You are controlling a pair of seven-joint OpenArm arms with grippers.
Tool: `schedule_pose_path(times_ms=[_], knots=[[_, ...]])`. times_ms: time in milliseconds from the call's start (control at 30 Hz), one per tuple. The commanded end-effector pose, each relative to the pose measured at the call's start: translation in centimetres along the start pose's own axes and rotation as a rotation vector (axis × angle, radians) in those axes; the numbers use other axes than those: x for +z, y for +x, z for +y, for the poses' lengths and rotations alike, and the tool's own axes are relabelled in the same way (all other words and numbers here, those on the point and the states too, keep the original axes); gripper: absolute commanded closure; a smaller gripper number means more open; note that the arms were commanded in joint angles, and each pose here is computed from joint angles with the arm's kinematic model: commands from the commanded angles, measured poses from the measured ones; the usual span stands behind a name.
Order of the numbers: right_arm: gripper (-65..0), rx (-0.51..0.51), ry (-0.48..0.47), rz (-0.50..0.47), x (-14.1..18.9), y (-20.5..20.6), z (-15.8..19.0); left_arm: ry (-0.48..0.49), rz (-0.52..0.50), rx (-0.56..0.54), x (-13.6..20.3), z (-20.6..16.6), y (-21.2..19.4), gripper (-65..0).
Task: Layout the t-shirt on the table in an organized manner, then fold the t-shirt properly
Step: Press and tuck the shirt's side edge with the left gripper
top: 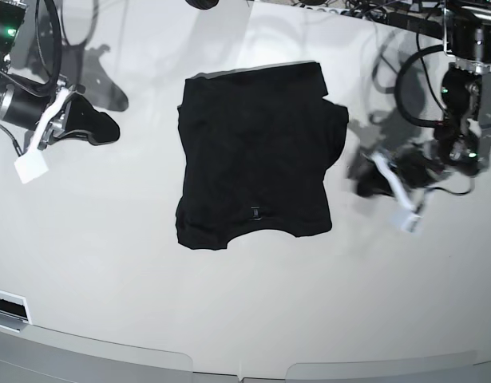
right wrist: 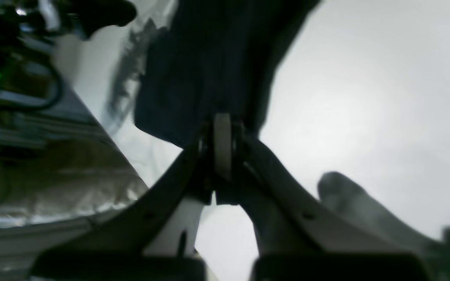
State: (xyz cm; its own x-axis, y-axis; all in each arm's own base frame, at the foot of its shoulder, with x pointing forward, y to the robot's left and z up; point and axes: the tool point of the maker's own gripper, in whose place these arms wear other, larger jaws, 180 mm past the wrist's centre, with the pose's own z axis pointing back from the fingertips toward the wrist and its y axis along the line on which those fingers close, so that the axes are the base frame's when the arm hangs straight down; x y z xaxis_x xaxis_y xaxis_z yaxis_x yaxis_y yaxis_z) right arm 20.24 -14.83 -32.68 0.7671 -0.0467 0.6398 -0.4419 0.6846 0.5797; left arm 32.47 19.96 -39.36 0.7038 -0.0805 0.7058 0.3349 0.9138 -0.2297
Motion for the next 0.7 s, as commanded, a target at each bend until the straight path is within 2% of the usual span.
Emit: schedule_pose_path(times_ms=[0,167,267,333,600,667], knots=[[0.0,0.01,0.018,-0.024,0.5,0.3,0.5,-0.007,-0.036,0.004,0.3,-0.2,0.5,0.0],[0.0,-0.015,0.036,-0.019,0.7,-0.5,1.0,-0.012,0.018,-0.019,-0.7,-0.9,-2.6,0.0],[0.0,-0.011,0.036,-0.022,0.6,-0.3,1.0,0.005,-0.022,-0.027,-1.9,-0.5,-1.8,0.0],[0.0,-0.011,0.035,-0.021,0.6,-0.3,1.0,0.001,-0.007,-0.017,-3.0,-0.3,-1.8,0.0],[0.0,-0.011,0.036,-0.022,0.6,-0.3,1.0,-0.047,-0.055,0.106,-8.0,0.1,0.9,0.0],[0.0,-0.011,0.035,-0.022,0.6,-0.3,1.0,-0.058,-0.048,0.108,-9.3,-0.3,1.2,0.0]])
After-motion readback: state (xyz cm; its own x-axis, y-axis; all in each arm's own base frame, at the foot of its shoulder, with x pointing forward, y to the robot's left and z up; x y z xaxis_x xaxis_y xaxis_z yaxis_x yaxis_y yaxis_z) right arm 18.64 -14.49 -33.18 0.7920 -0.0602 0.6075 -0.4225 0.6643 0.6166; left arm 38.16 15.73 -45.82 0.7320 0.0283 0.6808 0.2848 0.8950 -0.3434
